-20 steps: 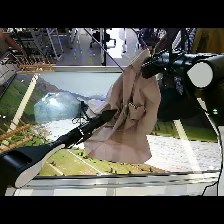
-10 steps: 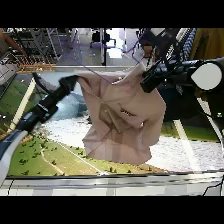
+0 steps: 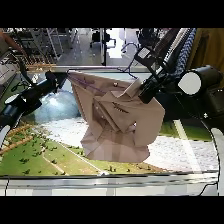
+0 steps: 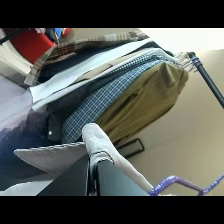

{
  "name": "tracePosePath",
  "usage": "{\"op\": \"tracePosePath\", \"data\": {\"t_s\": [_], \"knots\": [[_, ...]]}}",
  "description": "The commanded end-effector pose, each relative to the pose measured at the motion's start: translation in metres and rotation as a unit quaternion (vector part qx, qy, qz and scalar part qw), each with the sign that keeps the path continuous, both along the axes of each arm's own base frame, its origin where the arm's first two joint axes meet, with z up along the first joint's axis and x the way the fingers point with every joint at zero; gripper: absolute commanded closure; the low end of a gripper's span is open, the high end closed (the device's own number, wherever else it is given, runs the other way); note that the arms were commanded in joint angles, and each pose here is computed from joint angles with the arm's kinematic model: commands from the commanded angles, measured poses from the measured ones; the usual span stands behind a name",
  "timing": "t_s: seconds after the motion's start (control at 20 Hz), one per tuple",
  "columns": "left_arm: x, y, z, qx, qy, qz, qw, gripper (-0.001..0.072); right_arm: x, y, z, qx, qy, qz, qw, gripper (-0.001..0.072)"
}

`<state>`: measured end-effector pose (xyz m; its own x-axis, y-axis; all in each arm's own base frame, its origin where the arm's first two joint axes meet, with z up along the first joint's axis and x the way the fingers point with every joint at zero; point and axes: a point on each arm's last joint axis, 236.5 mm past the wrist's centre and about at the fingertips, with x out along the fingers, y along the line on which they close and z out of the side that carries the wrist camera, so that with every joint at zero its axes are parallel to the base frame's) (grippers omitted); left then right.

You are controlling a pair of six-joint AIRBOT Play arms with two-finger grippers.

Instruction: Fold the clothes and pants, and hang the long-sleeved shirts on hangers.

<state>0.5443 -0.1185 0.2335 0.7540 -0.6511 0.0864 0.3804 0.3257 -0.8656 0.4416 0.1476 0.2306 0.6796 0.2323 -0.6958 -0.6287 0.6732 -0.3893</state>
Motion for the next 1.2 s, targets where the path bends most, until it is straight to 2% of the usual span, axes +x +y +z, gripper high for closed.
{"op": "tracePosePath", "data": {"t_s": [0.0,0.1,0.4,0.6,0.7,0.85,1.05,1.1,1.15], "knots": [[-0.01,-0.003,0.003,-0.002,-0.002,-0.029,1.0,0.0686,0.008,-0.014,-0.003,-0.035,-0.012,-0.01,0.999,0.0691],[-0.021,-0.013,0.007,-0.006,-0.01,-0.06,0.998,0.0686,0.015,-0.017,-0.006,-0.058,-0.021,-0.004,0.998,0.0691],[-0.042,-0.029,0.013,-0.011,-0.025,-0.114,0.993,0.0686,0.05,-0.01,-0.024,-0.188,-0.068,0.028,0.979,0.0691],[-0.044,-0.03,0.016,-0.008,-0.032,-0.119,0.992,0.0686,0.058,0.011,-0.08,-0.278,-0.024,0.083,0.957,0.0692],[-0.048,-0.031,0.021,-0.005,-0.038,-0.119,0.992,0.0686,0.059,0.009,-0.109,-0.26,0.015,0.03,0.965,0.0692],[-0.063,-0.049,0.023,0.031,-0.047,-0.139,0.989,0.0686,0.056,-0.024,-0.124,-0.167,0.047,-0.191,0.966,0.0691],[-0.097,-0.116,0.011,0.077,-0.05,-0.213,0.973,0.0684,0.057,-0.022,-0.099,-0.069,0.032,-0.281,0.957,0.069],[-0.108,-0.137,0.005,0.09,-0.05,-0.236,0.966,0.0606,0.056,-0.019,-0.089,-0.056,0.032,-0.283,0.957,0.069],[-0.12,-0.158,-0.003,0.106,-0.05,-0.258,0.959,0.0369,0.052,-0.016,-0.078,-0.045,0.036,-0.281,0.958,0.069]]}}
